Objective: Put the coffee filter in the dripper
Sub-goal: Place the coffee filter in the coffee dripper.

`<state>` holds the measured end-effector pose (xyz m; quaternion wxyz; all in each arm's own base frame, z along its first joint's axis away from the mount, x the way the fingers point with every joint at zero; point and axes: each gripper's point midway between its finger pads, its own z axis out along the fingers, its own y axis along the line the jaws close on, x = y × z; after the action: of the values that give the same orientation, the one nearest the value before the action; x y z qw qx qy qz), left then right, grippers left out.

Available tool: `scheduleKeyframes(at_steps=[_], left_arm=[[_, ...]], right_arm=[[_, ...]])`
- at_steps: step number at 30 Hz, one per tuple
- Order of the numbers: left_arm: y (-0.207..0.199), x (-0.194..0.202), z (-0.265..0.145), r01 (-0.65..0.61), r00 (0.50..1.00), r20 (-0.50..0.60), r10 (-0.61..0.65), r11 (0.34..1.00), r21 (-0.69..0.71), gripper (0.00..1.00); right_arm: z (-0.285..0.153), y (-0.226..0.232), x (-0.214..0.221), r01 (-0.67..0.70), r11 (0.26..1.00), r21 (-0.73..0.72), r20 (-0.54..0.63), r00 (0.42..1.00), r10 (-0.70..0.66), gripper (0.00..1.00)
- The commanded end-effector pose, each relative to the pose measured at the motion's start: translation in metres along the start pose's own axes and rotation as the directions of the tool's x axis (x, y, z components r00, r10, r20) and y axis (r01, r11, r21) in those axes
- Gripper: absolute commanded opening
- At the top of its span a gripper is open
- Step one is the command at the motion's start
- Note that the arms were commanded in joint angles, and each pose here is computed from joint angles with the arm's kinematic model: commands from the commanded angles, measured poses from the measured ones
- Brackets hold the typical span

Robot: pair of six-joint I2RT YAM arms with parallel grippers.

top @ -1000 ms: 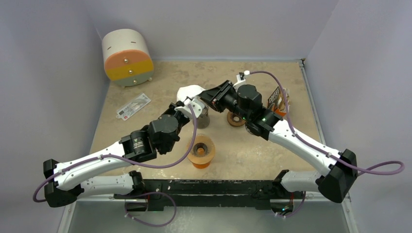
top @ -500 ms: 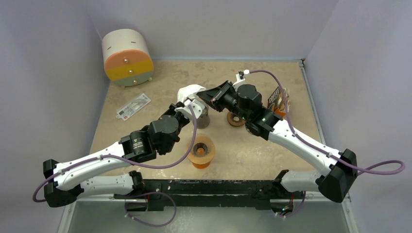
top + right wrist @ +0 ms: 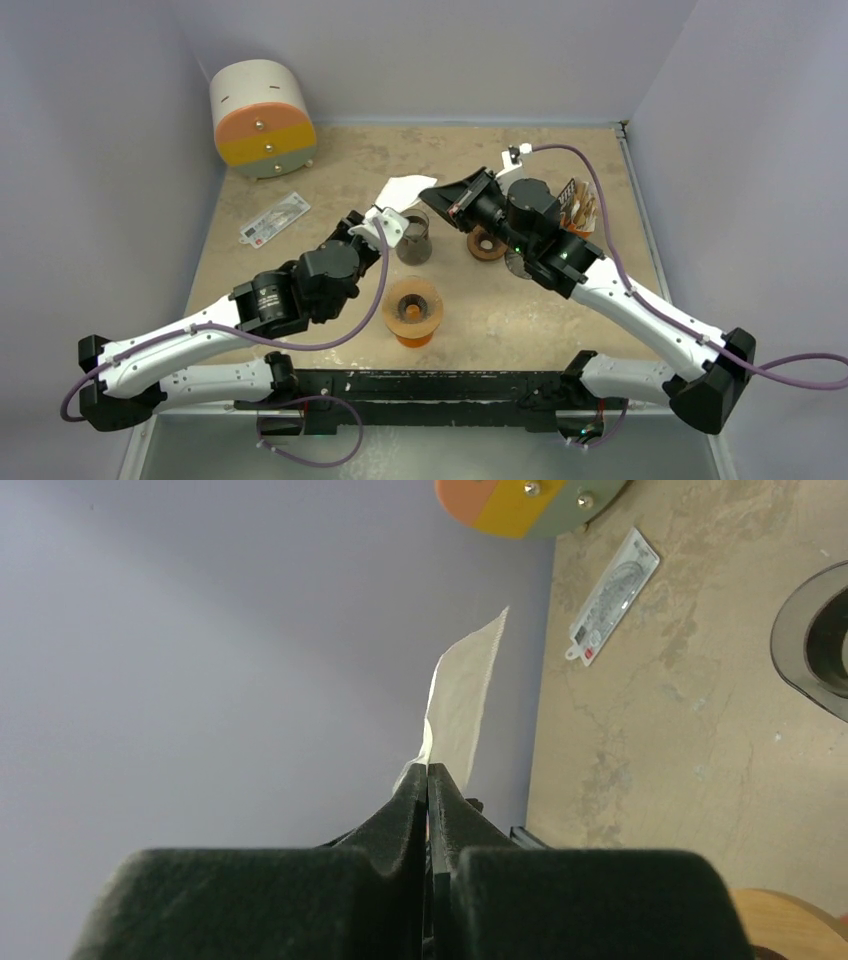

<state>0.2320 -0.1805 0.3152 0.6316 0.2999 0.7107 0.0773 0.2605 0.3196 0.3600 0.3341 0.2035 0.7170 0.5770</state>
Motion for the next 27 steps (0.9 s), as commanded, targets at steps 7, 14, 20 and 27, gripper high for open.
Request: scheduleKeyframes(at_steps=[7,14,20,27], left_arm=[[-0.001,-0.046,-0.032,0.218,0.971,0.051,-0.234,0.953,0.209,0.54],[-0.012,-0.073,-0.057,0.289,0.939,0.061,-0.339,0.872,0.395,0.64],[-0.012,-0.094,-0.066,0.349,0.905,0.066,-0.421,0.821,0.451,0.67],[-0.026,-0.121,-0.068,0.397,0.872,0.04,-0.487,0.754,0.523,0.67]], right_arm=[[-0.035,-0.018,-0.006,0.249,0.964,0.096,-0.014,0.968,-0.249,0.0],[-0.058,-0.016,-0.022,0.429,0.891,0.151,-0.014,0.902,-0.432,0.0],[-0.059,-0.007,-0.017,0.576,0.806,0.133,-0.118,0.817,-0.564,0.0],[-0.055,0.0,-0.019,0.735,0.668,0.114,-0.233,0.673,-0.702,0.0]])
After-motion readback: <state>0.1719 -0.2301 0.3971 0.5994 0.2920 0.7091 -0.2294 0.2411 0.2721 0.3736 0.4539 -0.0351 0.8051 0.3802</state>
